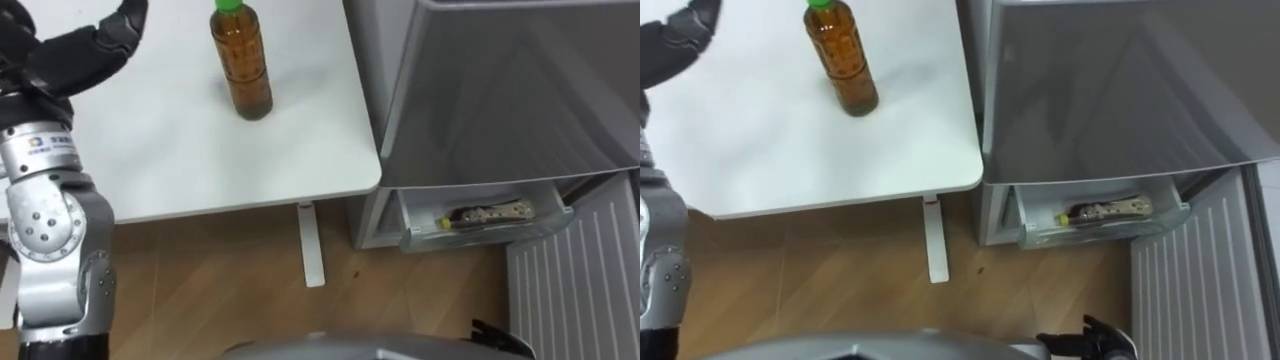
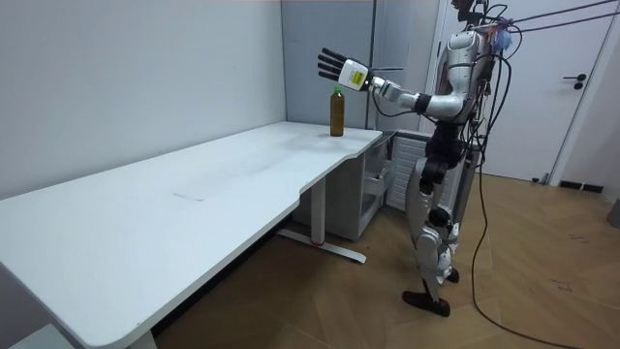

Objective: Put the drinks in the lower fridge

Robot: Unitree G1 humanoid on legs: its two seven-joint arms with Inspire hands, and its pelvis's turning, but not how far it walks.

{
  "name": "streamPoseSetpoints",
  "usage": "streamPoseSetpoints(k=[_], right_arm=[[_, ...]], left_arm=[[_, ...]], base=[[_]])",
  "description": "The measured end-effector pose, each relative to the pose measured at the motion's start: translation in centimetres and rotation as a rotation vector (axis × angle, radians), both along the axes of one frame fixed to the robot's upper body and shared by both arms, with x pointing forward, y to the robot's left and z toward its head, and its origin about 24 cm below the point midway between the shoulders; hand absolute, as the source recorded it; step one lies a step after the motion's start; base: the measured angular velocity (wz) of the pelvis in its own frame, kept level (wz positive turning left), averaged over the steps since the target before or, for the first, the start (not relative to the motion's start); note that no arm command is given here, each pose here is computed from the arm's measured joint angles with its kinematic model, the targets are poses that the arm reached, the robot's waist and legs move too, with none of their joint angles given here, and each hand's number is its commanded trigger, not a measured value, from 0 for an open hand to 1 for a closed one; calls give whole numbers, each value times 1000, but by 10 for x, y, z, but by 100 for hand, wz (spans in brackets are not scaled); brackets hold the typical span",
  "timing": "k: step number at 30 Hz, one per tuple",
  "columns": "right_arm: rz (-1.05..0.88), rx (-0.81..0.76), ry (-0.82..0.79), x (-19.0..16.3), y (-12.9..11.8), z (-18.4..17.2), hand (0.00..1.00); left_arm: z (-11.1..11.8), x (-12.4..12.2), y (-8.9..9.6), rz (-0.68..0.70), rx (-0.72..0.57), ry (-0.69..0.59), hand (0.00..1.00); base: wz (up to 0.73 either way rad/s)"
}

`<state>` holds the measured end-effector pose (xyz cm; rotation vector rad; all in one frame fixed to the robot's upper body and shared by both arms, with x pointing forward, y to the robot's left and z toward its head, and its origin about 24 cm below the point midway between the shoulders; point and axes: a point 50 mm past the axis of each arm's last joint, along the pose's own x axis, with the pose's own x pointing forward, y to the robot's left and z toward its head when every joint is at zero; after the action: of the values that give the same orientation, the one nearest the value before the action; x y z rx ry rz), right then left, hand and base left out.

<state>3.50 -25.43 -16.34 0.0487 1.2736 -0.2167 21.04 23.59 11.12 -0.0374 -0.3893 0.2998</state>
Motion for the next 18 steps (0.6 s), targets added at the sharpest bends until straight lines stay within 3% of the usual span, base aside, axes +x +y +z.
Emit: streamPoseSetpoints(k=[11,18], right_arm=[[-3,0,10,-1,0,0,0],[-6,-3,14,-2,-2,0,0]], left_arm=[[-21,12,-2,-86,-8,144,0],[-23,13,-3,-92,-15,165,0]], base=[[-8],[-4]])
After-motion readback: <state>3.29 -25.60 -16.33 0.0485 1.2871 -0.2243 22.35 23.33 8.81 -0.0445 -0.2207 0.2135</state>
